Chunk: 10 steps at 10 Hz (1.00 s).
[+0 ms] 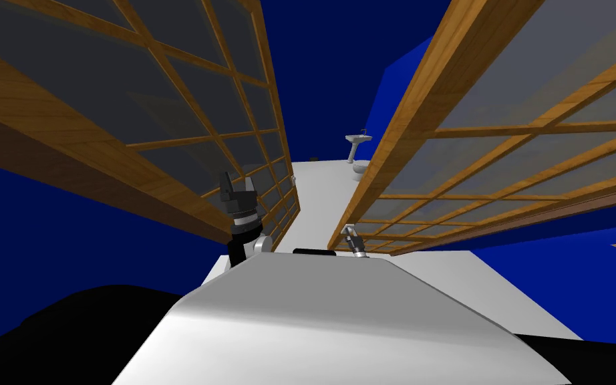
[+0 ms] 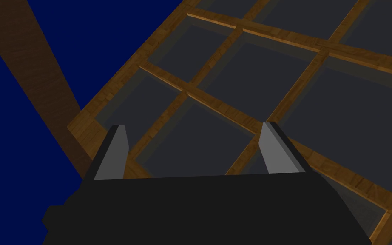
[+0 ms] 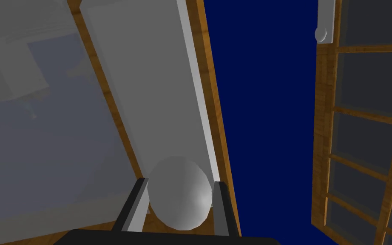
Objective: Push the door open
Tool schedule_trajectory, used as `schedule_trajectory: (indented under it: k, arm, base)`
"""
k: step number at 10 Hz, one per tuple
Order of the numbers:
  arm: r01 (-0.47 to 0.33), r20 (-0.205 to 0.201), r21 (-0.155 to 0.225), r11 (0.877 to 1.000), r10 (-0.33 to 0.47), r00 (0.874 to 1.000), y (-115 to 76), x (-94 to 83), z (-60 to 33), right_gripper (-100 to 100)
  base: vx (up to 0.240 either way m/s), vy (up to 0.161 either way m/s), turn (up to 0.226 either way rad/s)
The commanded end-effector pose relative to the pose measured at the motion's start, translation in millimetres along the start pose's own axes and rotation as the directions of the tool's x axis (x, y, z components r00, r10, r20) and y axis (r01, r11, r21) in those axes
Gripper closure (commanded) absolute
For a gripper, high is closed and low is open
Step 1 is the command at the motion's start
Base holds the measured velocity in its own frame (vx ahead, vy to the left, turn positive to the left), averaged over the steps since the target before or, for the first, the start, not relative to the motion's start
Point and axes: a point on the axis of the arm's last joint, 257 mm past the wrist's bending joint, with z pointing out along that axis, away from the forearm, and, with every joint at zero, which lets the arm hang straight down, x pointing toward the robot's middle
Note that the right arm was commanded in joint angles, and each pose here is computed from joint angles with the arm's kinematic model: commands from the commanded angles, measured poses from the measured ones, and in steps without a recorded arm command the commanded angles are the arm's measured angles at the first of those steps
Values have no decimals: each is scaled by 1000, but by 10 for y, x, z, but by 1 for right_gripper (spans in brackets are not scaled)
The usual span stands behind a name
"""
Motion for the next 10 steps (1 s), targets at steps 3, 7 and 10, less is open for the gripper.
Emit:
schedule_trajectory:
  k: [3,7,10]
  arm:
    - [-138,69,36,990,136,988,-221,-235,12,100]
    - [-280,124,55,959,271,955,-371,-359,-15,100]
    - [-330,127,53,942,321,938,-382,-366,-28,-100]
  base:
    - [46,-4,113]
    - [40,-15,90]
    - [16,-17,29]
